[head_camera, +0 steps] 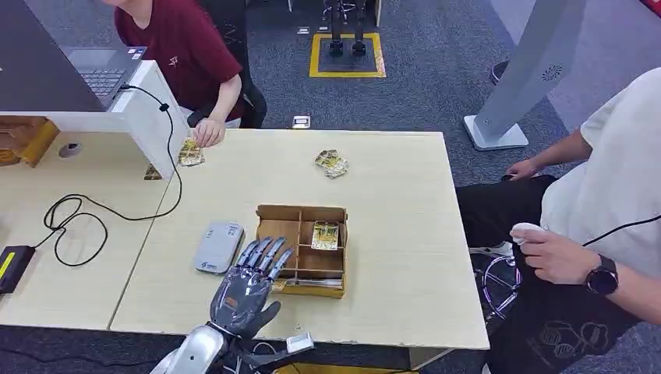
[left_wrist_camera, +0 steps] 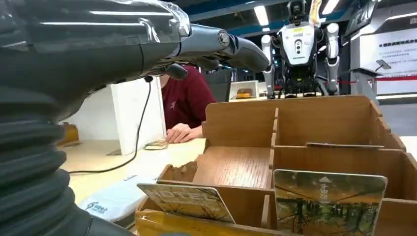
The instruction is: Pass the card to the sensor for recognition and then transmit it.
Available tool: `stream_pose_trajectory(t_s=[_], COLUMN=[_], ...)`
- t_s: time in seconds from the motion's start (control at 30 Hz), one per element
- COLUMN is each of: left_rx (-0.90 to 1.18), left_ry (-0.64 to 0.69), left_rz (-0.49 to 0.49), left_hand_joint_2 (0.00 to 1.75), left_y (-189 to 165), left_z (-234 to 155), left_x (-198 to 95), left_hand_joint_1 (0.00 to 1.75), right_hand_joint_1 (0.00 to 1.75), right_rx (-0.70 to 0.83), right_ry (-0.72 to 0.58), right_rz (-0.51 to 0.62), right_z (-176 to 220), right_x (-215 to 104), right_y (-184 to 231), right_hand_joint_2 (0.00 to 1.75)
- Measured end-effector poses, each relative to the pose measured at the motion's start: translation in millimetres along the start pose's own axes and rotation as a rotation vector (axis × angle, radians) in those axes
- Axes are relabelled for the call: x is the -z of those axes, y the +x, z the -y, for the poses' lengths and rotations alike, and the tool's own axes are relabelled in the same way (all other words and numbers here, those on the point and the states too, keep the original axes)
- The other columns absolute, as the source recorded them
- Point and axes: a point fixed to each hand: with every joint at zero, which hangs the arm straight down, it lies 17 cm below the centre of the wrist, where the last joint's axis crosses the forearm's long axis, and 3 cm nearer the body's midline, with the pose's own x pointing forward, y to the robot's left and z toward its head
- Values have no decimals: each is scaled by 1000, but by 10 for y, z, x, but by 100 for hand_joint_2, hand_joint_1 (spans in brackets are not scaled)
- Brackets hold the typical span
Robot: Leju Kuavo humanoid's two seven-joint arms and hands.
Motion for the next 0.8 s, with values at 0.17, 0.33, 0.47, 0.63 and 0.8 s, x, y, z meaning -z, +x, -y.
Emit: stream_pose_trajectory(t_s=[0.17,0.33,0.47,0.63,0.8], left_rx=[-3,-6,-11,-16,-15], left_ry=[-5,-11,-12,-16,-23], left_rz=[-9,-20,-21,-32,-39], left_hand_joint_2=[175,175,175,175,175], left_y=[-17,-46,-33,-46,-58], left_z=[17,33,34,44,59], left_x=[6,10,17,17,16], left_hand_joint_1=[0,0,0,0,0], right_hand_joint_1=[0,0,0,0,0], right_rx=[-1,0,0,-3,-7], right_ry=[-3,-7,-7,-5,-5], right_rz=[3,5,7,13,17], right_z=[16,30,34,35,48], right_x=[4,6,7,7,12], right_y=[14,31,36,61,80], right_hand_joint_2=[0,0,0,0,0])
